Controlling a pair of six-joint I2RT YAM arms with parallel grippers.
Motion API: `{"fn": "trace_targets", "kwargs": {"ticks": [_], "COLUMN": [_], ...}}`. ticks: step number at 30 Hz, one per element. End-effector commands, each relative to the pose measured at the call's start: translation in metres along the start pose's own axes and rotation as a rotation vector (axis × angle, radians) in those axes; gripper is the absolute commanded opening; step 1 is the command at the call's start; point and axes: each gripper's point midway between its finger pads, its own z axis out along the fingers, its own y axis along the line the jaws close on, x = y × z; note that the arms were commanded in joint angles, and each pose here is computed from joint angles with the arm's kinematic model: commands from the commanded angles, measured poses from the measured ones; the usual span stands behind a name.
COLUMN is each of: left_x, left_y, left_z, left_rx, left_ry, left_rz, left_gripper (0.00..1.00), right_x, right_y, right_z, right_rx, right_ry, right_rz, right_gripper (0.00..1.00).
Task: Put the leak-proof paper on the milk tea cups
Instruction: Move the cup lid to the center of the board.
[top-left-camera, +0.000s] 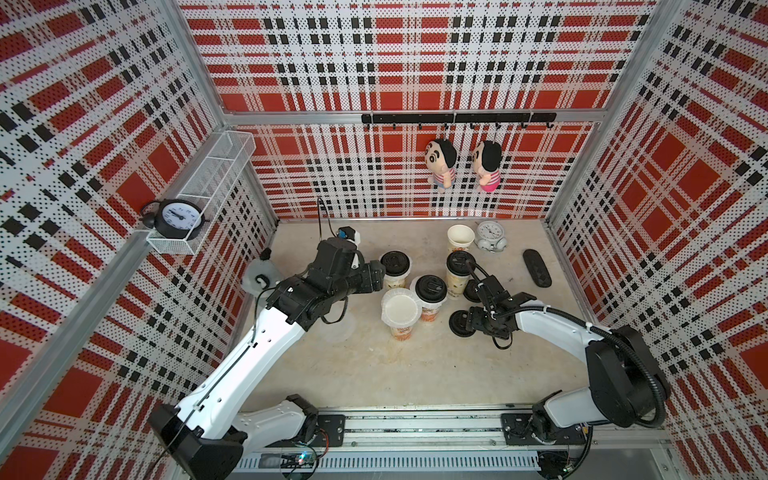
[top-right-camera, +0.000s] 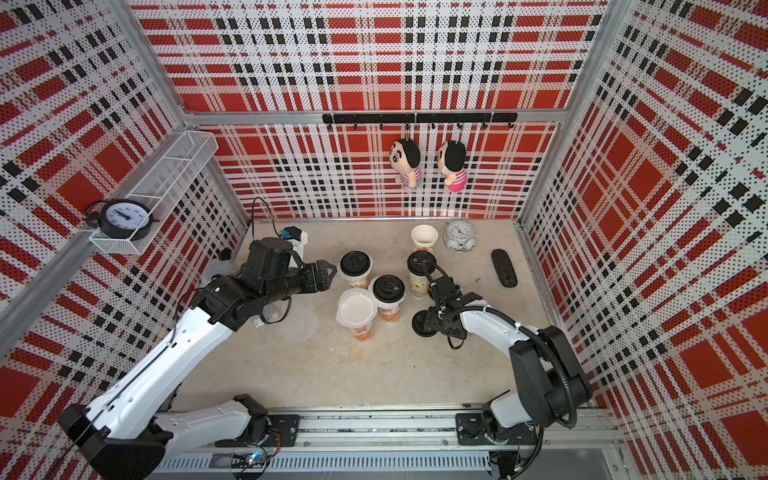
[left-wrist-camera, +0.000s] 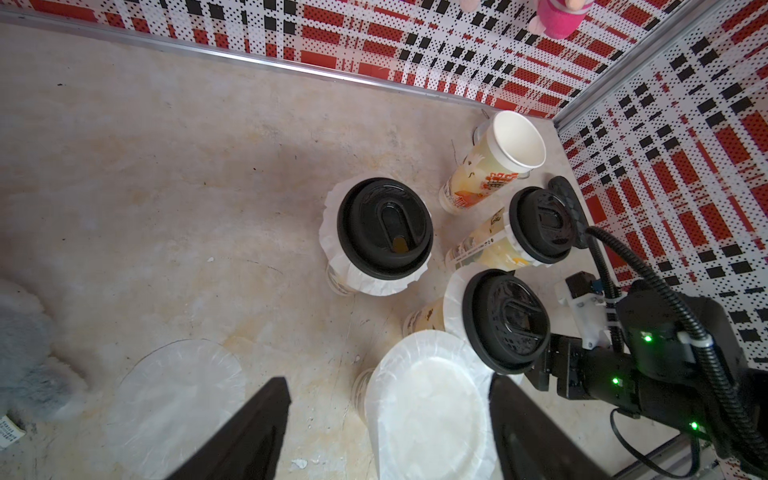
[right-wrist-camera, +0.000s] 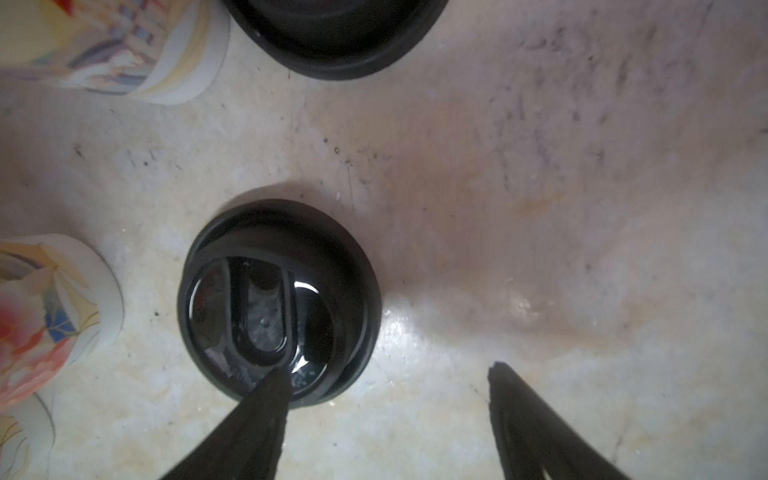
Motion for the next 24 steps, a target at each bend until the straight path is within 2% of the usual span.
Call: {"fn": "trace_targets", "kwargs": {"ticks": [1,8,15,24], "left_x": [-0.005,-0.003,-0.003,0.003], "left_y": [-0.001,-0.001,-0.003,0.0], "left_z": [-0.004,-0.004,-0.005,-0.002], "left_rx": [0.016,0.02,0.03,0.025], "left_ry": [-0.025,-0.017,-0.015,-0.001], "left_rz": [0.015,0.018,0.018,0.026], "left_gripper": [0.79,0.78,0.78,0.77], "right_x": [-0.011,-0.014,-0.019,-0.025], "right_y": [0.008,0.009,0.013,0.019], "right_z": [0.002,0.006,-0.012,-0.015], "right_rx": [0.01,0.024,-0.007,-0.077], "right_ry": [-0.041,-0.048,-0.087,-0.147], "right_rz": [0.019,0.028,0.047,0.152], "right_gripper": [0.78,0.77,0.77,0.78]}}
